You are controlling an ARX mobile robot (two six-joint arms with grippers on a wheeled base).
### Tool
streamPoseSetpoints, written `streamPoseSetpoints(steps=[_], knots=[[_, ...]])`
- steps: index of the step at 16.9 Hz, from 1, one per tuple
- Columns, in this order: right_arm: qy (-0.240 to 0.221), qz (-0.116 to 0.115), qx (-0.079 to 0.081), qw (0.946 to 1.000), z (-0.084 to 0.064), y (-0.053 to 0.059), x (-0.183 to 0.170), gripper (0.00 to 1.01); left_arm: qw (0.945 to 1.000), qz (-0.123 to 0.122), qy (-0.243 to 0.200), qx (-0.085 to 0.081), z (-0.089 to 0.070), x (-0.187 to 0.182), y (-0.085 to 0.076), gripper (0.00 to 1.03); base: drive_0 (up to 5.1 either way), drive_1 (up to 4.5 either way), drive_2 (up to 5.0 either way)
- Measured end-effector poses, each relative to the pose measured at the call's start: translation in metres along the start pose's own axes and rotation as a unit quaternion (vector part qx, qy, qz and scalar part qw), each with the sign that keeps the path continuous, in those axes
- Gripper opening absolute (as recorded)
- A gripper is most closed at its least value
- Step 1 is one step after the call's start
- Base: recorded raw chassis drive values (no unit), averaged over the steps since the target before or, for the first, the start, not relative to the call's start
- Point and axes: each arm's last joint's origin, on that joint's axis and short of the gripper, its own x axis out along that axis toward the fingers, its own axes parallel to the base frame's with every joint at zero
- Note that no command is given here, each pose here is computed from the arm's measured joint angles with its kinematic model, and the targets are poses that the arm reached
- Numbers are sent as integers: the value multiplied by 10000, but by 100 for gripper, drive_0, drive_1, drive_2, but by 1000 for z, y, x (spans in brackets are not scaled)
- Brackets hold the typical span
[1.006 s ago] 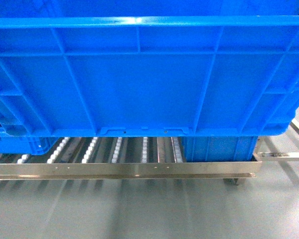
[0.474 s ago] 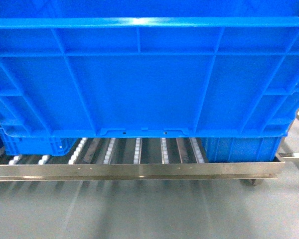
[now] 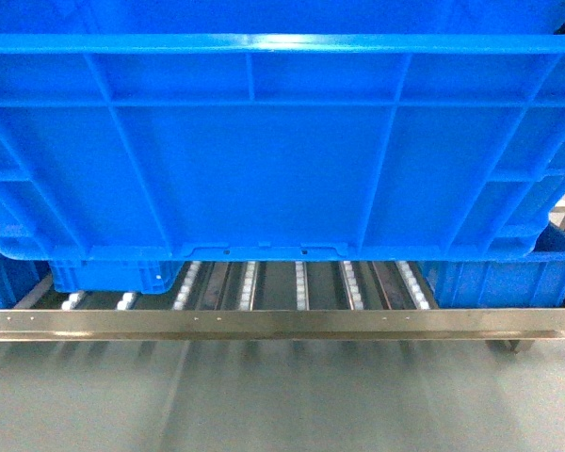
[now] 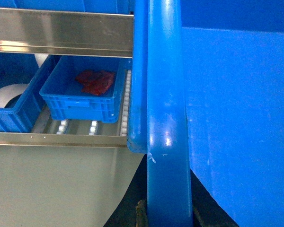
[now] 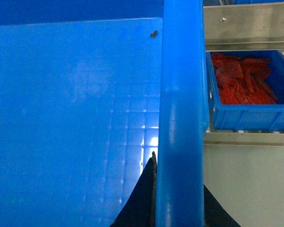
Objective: Place box next to blue box on left shelf
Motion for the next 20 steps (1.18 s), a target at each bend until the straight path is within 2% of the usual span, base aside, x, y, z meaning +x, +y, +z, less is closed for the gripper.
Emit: streamPoseSetpoints(steps=[20], knots=[[2,-28,-3,10000,0,-2,0,7,10000,-36,-14,10,0,0,-3,6,0,0,0]])
